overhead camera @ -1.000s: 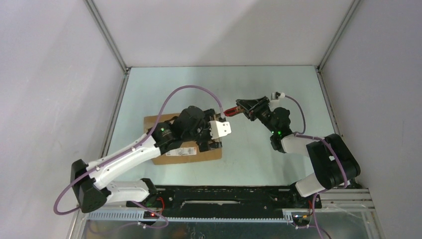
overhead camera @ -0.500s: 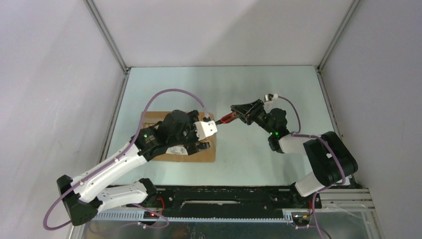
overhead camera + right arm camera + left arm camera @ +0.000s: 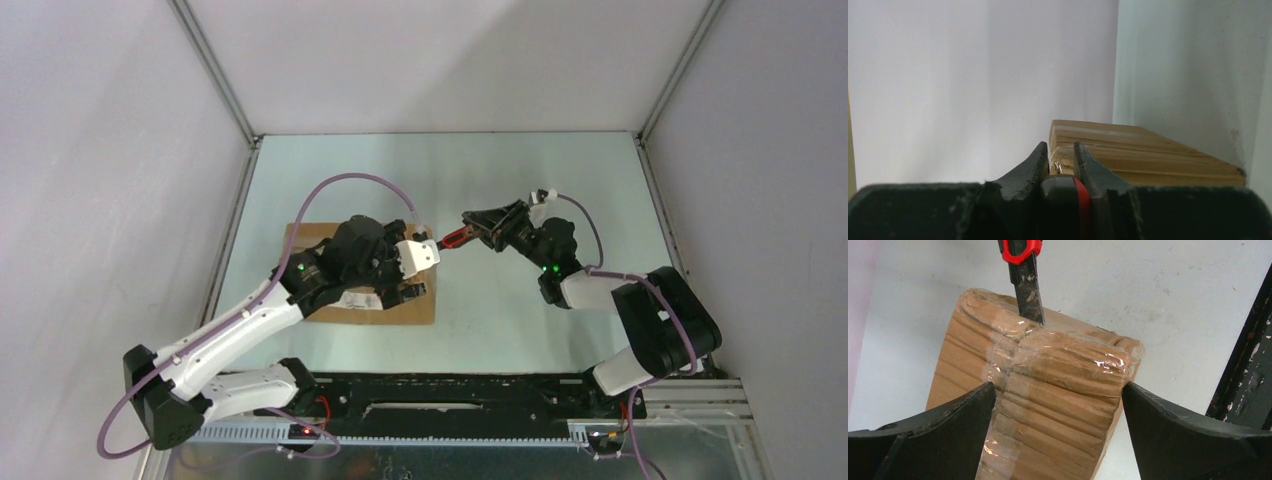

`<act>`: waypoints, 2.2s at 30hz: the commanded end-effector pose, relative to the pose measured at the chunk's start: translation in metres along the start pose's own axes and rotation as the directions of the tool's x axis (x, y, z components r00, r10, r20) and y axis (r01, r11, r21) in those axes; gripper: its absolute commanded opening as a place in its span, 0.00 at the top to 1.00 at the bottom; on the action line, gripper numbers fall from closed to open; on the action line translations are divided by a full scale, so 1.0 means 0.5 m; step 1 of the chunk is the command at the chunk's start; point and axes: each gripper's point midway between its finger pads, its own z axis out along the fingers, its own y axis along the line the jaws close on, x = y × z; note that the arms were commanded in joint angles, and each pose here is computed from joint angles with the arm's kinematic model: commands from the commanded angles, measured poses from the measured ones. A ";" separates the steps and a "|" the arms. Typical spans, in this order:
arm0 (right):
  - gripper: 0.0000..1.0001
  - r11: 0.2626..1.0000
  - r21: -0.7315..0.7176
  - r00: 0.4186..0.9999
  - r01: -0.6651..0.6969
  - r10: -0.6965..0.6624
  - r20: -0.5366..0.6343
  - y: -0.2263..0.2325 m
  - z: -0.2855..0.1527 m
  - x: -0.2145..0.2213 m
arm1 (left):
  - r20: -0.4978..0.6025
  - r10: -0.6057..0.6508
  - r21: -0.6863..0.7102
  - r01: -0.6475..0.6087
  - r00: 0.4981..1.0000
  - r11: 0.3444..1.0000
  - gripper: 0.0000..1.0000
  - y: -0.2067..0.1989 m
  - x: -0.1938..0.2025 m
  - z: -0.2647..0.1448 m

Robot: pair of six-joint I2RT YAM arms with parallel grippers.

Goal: Unpack the express box
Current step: Cut the express box at the center of the board.

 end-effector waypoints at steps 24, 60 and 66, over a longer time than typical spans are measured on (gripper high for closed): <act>1.00 0.978 -0.067 0.973 -0.196 0.186 -0.134 0.059 -0.073 0.169 | -0.017 0.010 -0.116 -0.012 1.000 0.993 0.03 0.028 -0.004 0.055; 1.00 0.996 -0.010 0.837 -0.087 0.068 -0.544 0.017 -0.217 0.378 | -0.025 0.003 -0.142 -0.007 1.000 0.990 0.03 0.048 -0.002 0.066; 1.00 0.991 -0.026 0.801 -0.128 0.088 -0.592 0.021 -0.258 0.381 | -0.028 0.005 -0.140 -0.009 1.000 0.990 0.03 0.049 0.000 0.064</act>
